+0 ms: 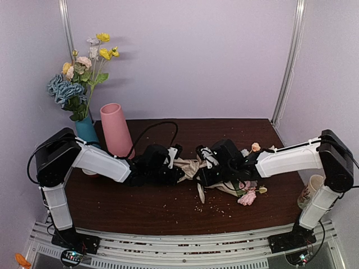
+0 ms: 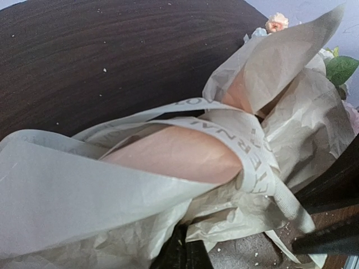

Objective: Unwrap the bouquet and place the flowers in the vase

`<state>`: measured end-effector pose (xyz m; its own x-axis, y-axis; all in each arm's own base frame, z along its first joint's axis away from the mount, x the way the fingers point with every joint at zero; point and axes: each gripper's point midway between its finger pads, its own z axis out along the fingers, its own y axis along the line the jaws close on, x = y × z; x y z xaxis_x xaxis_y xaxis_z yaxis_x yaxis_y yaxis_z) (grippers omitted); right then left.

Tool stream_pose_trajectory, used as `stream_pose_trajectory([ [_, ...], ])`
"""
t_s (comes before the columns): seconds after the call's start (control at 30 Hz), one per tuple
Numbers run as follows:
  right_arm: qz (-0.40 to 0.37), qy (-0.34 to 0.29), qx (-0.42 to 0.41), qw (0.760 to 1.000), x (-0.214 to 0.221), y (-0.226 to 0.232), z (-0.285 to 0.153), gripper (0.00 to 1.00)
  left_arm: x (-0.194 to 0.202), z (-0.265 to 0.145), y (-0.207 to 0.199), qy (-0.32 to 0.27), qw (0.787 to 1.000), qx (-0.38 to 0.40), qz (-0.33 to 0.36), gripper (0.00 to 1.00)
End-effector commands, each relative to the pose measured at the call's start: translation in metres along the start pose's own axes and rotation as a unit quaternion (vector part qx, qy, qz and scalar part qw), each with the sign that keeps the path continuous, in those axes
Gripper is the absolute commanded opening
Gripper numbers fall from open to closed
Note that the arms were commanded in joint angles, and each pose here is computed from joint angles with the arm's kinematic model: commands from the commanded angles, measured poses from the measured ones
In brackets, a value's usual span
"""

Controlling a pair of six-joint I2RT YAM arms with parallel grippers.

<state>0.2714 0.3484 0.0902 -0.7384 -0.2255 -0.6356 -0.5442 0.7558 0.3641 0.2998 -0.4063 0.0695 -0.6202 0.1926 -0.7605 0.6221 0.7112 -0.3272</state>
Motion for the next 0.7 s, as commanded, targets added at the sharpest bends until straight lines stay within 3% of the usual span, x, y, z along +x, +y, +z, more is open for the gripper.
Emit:
stream_pose_trajectory([
  [0.0,0.000,-0.035,0.032,0.999,-0.021,-0.009,0.003,0.18,-0.014,-0.005,-0.014,-0.027,0.999,0.021,0.011,0.00],
  [0.13,-0.007,-0.046,0.046,0.998,-0.026,-0.012,-0.001,0.00,-0.014,-0.005,-0.017,-0.029,0.999,0.023,0.011,0.00],
  [0.37,-0.045,-0.037,0.007,0.998,-0.023,0.003,-0.026,0.00,-0.016,-0.001,-0.010,-0.031,1.000,0.002,0.001,0.00],
  [0.67,-0.113,-0.066,-0.186,0.974,-0.024,0.077,-0.105,0.00,-0.015,0.005,-0.005,-0.031,0.999,-0.011,-0.009,0.00],
])
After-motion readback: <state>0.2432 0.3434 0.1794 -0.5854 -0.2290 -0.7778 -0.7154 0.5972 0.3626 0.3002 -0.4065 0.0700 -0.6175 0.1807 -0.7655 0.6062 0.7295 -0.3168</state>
